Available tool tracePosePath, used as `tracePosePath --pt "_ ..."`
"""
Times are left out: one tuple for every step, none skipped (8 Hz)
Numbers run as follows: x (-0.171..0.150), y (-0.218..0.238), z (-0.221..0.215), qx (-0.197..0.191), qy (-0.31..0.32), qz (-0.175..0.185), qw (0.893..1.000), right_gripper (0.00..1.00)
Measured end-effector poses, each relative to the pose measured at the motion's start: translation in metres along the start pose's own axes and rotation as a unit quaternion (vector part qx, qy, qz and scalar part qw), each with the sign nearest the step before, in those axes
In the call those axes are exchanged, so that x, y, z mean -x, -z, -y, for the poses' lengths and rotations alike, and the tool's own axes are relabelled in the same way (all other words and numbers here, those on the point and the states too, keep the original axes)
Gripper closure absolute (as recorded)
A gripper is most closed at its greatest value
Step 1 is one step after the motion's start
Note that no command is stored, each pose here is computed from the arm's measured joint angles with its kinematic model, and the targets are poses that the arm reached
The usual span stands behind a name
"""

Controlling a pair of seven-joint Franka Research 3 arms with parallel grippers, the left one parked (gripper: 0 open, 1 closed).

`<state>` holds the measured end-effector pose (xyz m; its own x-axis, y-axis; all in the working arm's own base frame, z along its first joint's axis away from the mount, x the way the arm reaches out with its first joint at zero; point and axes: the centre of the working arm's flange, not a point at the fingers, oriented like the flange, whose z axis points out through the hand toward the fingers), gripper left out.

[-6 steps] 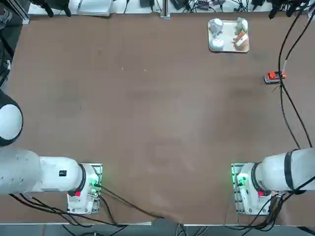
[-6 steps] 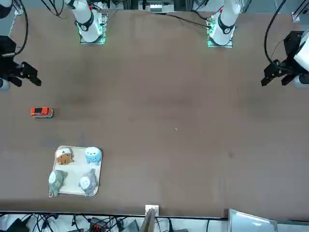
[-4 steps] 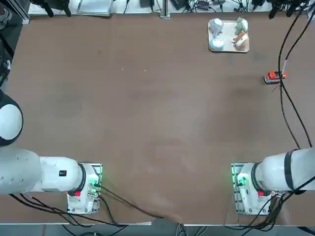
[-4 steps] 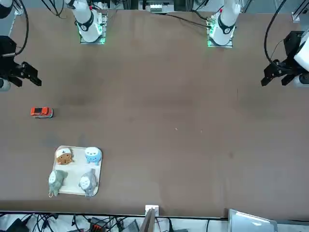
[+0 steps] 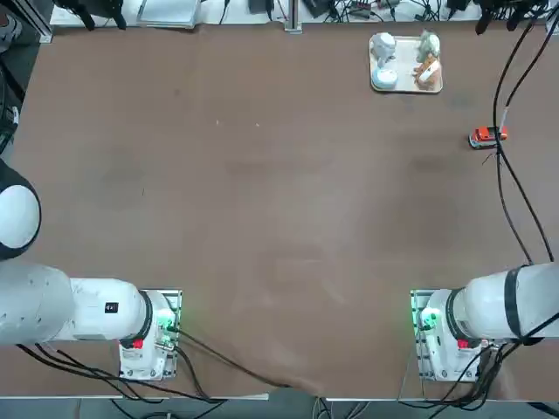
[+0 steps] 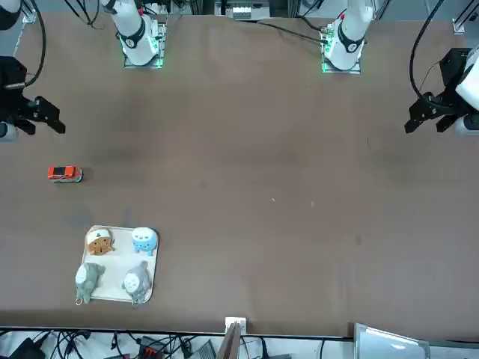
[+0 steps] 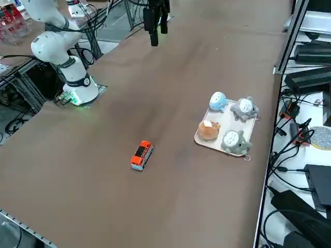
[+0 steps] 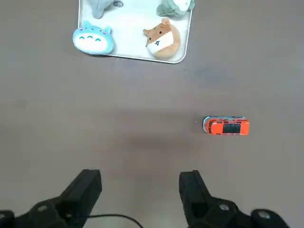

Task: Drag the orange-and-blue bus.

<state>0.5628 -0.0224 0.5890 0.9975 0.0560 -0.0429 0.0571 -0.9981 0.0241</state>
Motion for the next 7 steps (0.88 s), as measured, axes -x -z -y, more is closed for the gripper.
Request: tracePosePath --pt "-0.0003 -0.0012 0.0001 0.0 0.0 0.002 1.0 0.0" --pt "-0.0004 -0.0022 0.0002 0.0 0.0 0.004 1.0 0.0" --pt "0.0002 -0.0032 0.0002 -0.001 0.0 0.008 1.0 0.0" --pt "0.0016 -0.0044 -0.0001 -0.001 0.0 0.014 1.0 0.0" --pt "0.003 -0.0055 -0.0003 -0.002 -0.001 0.021 1.0 0.0" --pt "0.0044 -0.0064 -0.0015 0.001 -0.001 0.027 1.0 0.0" --pt "0.0058 -0.0071 -0.0063 0.011 -0.004 0.032 0.999 0.0"
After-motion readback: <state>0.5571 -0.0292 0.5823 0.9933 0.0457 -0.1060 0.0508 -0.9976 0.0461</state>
